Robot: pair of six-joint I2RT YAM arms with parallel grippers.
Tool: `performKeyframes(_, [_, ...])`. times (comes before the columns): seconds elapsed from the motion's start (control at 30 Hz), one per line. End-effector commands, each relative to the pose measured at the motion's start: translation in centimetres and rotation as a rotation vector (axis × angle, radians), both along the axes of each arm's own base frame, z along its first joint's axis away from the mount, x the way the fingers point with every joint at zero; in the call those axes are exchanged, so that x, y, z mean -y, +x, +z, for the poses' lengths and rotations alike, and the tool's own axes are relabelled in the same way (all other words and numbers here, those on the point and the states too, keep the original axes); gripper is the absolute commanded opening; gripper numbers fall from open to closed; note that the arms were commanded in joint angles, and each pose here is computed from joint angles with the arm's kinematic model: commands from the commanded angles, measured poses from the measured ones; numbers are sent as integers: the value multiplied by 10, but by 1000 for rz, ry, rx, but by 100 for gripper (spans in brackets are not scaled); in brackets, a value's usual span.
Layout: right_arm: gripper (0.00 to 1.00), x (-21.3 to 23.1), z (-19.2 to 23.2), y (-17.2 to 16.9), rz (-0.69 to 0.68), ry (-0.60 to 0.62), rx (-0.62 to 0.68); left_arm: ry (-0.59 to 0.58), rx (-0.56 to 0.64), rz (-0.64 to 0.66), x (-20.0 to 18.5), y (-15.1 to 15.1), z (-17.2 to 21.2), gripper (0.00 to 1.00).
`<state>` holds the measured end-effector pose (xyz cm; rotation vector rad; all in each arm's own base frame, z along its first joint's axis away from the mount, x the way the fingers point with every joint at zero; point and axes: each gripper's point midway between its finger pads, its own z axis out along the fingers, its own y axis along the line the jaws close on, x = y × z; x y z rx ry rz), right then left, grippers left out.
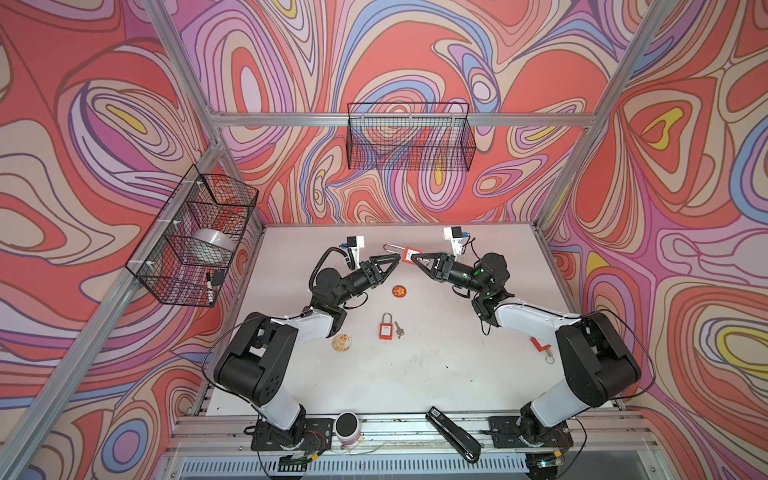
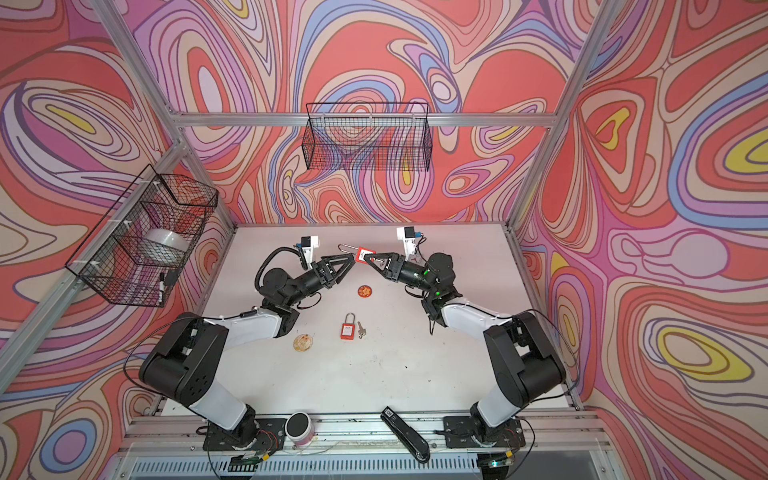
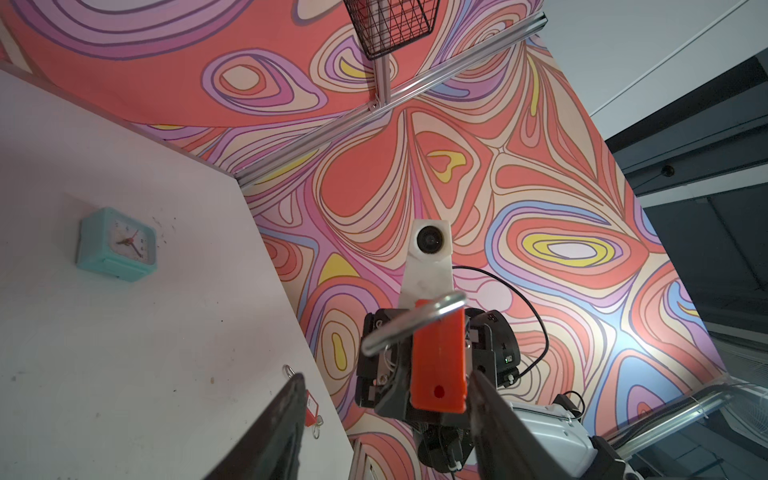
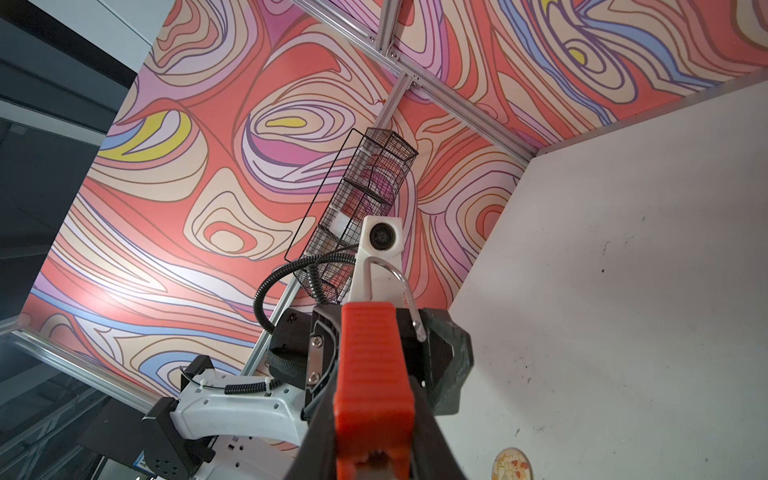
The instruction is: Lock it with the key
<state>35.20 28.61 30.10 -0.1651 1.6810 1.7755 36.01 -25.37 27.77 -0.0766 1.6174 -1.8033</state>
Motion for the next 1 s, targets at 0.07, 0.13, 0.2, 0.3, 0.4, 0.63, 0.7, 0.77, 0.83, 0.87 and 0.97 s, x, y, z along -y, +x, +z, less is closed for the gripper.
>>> performKeyframes(0.07, [0,4,15,-9,9,4,53,-22,122,27,-27,-6,31,66])
performKeyframes(0.13, [0,2,9,-12,36,-2,34,-24,121,26,-30,-5,33,66])
performKeyframes(0.2, [0,0,3,-15,60,-7,13,-25,123,22,-30,-4,34,67])
performKeyframes(0.3, [0,0,-3,-16,64,-13,-5,-26,122,15,-29,-3,35,62])
performKeyframes(0.4, [0,0,-8,-15,62,-21,-12,-30,124,9,-28,-3,37,52])
performKeyframes(0.63, [0,-3,-14,-13,79,-27,-20,-32,124,-5,-27,-5,39,35])
performKeyframes(0.7, [0,-4,-14,-13,81,-27,-19,-32,121,-5,-27,-6,38,33])
performKeyframes(0.77, [0,-4,-15,-13,84,-28,-20,-31,117,-6,-27,-6,37,28])
performKeyframes(0.83, [0,-4,-16,-13,85,-30,-16,-32,116,-3,-28,-6,37,21])
performKeyframes(0.87, [0,-4,-16,-13,84,-32,-12,-32,112,-2,-28,-6,36,17])
performKeyframes(0.97, [0,-4,-16,-15,85,-37,-1,-32,106,-3,-28,-6,35,4])
